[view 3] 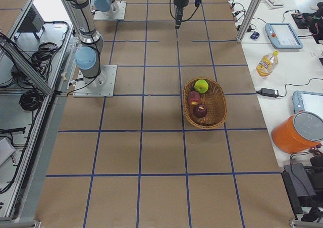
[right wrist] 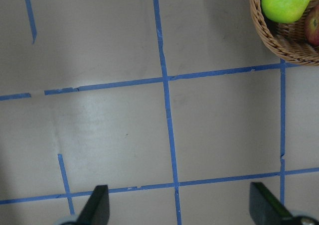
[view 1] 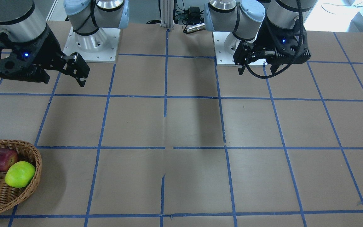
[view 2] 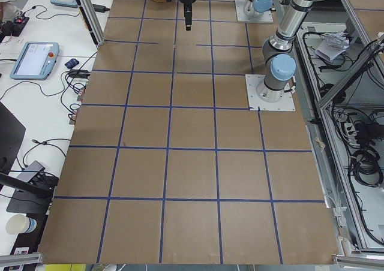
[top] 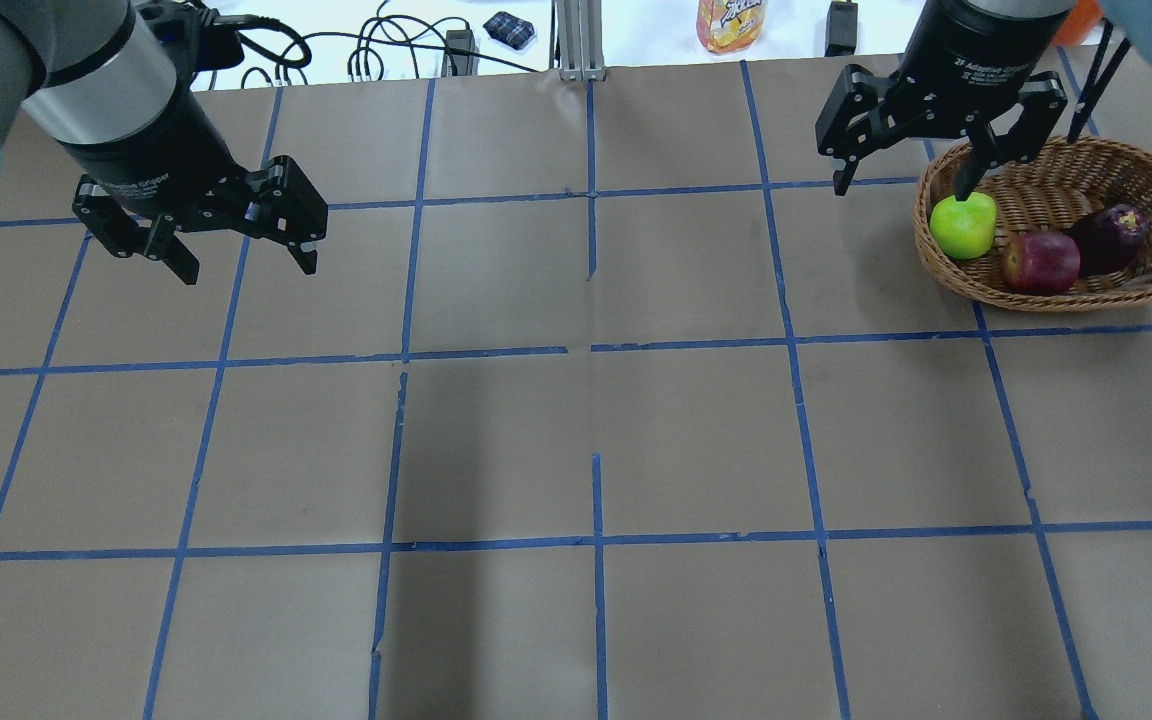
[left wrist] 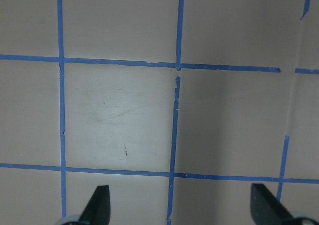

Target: Put all apples into basket

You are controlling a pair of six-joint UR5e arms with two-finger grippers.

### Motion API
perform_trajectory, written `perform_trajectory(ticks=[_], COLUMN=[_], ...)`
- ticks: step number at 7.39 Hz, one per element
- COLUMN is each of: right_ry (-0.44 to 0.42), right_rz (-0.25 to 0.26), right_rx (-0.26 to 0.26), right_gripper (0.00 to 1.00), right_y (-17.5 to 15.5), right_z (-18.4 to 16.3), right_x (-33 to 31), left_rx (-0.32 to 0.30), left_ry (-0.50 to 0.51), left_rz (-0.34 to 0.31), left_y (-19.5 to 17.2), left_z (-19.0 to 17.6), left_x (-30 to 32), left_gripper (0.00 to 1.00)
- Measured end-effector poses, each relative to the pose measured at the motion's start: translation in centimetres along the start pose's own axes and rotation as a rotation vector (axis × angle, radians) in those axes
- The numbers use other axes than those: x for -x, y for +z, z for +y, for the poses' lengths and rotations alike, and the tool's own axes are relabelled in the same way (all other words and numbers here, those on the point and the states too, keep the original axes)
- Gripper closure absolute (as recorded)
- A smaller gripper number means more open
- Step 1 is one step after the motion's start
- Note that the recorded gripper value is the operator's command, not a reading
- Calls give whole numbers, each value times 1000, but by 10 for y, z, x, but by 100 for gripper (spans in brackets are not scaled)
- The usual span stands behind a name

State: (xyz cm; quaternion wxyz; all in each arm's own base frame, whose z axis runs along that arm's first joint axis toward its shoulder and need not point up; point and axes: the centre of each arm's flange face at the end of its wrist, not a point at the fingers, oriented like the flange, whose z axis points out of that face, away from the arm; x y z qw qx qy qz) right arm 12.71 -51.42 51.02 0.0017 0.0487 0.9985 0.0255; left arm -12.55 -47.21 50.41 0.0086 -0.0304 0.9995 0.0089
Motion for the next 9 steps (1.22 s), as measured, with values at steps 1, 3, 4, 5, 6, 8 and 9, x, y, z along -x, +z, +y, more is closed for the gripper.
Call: perform_trajectory(ticks=[1,3,4,5,6,8,9], right_ry=[-8,-17,-18,-19,-19,-18,-18], right_rz=[6,12,13,12,10,8,6], right_rx=[10,32,38,40,40,37,27], right_gripper=[0,0,0,0,0,0,0], right_y=[-2,8,14,18,19,19,18], right_z=[13,45,61,73,80,82,81], right_x=[2,0,-2,-3,-4,-4,-4], left_rx=[3,-15,-29,-34,-36,-29,-28], left_ry=[2,2,3,5,8,16,19], left_rz=[2,16,18,18,17,17,18], left_y=[1,-8,-15,-19,-20,-17,-16], left_z=[-4,-15,-22,-27,-29,-29,-29], left_x=[-1,1,2,2,1,-3,-5], left_gripper=[0,0,0,0,0,0,0])
